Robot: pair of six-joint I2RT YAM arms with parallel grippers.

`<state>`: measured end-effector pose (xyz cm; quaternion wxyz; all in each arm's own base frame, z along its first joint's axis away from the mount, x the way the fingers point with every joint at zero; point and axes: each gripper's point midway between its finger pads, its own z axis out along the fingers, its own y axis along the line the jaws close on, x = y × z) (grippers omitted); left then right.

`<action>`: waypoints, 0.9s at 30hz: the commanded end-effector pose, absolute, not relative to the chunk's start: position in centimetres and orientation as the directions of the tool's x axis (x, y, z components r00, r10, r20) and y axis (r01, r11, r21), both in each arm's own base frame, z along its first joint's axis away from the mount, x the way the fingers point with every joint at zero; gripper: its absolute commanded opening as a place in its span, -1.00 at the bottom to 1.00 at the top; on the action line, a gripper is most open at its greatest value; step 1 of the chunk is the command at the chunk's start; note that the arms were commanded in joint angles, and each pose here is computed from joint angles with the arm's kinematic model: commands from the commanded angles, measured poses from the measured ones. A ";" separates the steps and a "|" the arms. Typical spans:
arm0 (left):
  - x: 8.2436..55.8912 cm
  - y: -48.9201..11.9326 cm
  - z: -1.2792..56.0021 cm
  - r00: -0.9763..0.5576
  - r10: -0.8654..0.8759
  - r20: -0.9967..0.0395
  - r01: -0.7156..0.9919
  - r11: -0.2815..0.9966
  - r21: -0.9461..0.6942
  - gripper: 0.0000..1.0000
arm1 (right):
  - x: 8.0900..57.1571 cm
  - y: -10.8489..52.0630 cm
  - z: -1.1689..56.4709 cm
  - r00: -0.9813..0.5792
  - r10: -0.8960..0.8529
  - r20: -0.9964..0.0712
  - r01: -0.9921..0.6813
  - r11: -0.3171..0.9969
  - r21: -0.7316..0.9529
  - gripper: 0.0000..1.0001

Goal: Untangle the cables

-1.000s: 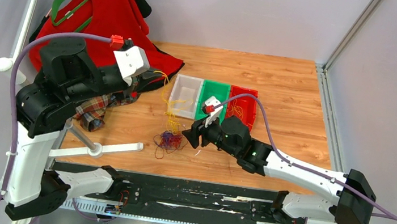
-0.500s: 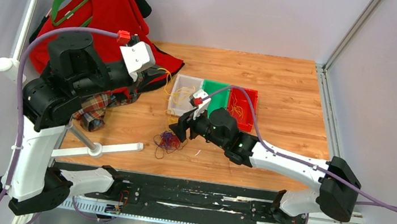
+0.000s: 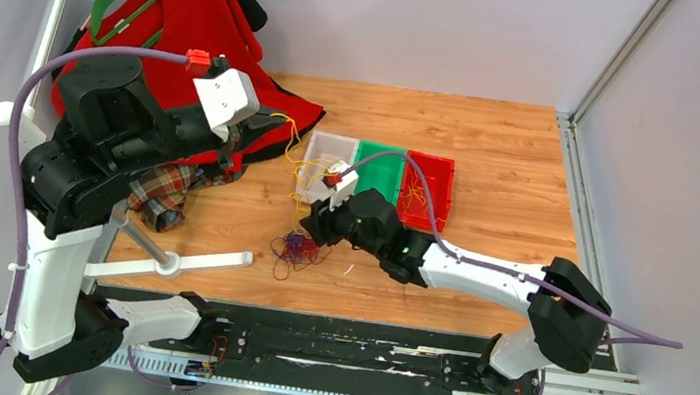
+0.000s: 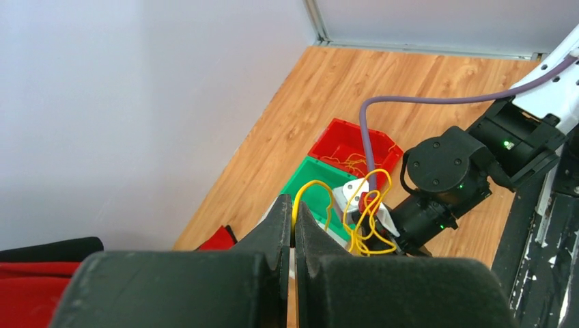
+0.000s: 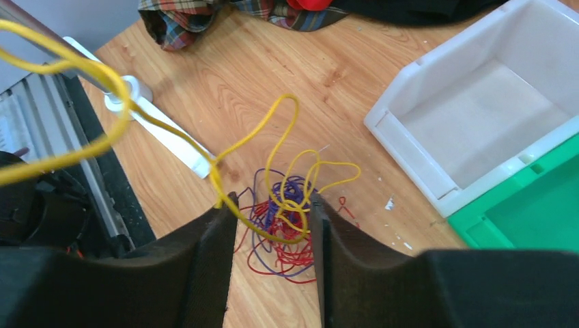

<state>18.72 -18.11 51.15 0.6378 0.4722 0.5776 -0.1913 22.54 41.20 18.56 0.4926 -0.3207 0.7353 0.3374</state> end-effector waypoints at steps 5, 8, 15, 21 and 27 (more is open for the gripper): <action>17.6 -17.3 54.7 0.353 0.256 -0.900 0.745 0.505 0.435 -0.99 | 25.0 38.9 17.3 -0.401 -0.002 -0.916 -0.718 0.622 0.313 -0.61; 17.3 -16.9 55.5 0.373 0.251 -0.893 0.730 0.515 0.450 -0.99 | 25.2 38.2 17.2 -0.416 0.022 -0.909 -0.701 0.629 0.336 -0.89; 17.0 -16.3 56.7 0.408 0.249 -0.878 0.702 0.530 0.476 -0.99 | 24.7 37.2 18.5 -0.408 0.050 -0.912 -0.711 0.610 0.351 -0.79; 16.9 -16.4 57.7 0.426 0.236 -0.873 0.696 0.531 0.483 -0.99 | 23.2 36.6 23.4 -0.339 0.085 -0.937 -0.776 0.538 0.329 -0.02; 16.1 -16.6 59.7 0.469 0.192 -0.862 0.692 0.526 0.494 -0.99 | 20.8 38.7 28.7 -0.291 0.035 -0.956 -0.884 0.371 0.283 0.33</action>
